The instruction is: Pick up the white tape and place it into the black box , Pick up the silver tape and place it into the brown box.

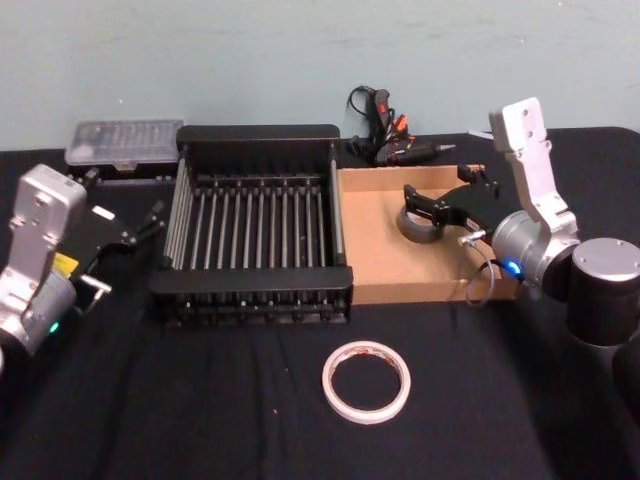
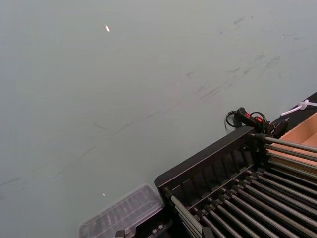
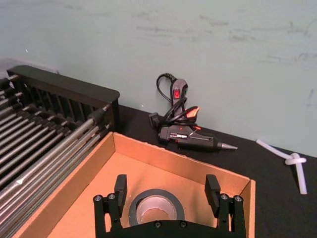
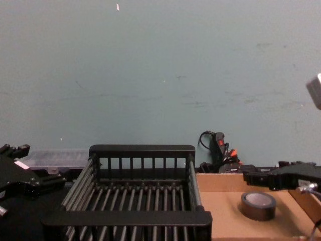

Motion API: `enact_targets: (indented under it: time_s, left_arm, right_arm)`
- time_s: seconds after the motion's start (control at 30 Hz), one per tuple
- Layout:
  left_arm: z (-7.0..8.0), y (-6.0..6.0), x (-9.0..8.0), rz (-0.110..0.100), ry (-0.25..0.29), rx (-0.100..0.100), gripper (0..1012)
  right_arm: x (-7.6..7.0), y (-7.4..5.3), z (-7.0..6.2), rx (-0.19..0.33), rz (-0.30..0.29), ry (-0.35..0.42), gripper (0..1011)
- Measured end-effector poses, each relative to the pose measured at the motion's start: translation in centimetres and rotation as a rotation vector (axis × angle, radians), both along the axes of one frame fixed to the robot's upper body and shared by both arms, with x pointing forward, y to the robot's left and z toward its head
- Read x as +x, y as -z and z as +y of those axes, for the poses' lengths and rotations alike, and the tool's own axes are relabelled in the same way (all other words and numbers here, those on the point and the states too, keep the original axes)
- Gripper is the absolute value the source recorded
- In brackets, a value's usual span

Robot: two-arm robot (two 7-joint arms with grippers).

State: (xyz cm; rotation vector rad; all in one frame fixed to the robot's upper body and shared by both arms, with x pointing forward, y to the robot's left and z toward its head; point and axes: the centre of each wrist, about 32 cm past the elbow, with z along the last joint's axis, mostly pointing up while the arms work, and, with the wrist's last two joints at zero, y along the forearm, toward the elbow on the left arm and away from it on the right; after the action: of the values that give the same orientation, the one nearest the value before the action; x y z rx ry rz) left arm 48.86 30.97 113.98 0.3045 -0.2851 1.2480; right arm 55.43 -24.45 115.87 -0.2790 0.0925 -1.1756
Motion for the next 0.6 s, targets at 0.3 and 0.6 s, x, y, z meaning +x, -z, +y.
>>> enact_targets:
  time_s: [0.3,0.6]
  left_arm:
    - [0.0,0.0,0.0,0.0,0.0,0.0,1001]
    - [0.0,0.0,0.0,0.0,0.0,0.0,1001]
  right_arm:
    - [-2.0,-0.8,-0.8,0.006,-0.012,-0.047,1002]
    - [-4.9,-1.2,-1.7,0.008,-0.009,-0.119,1002]
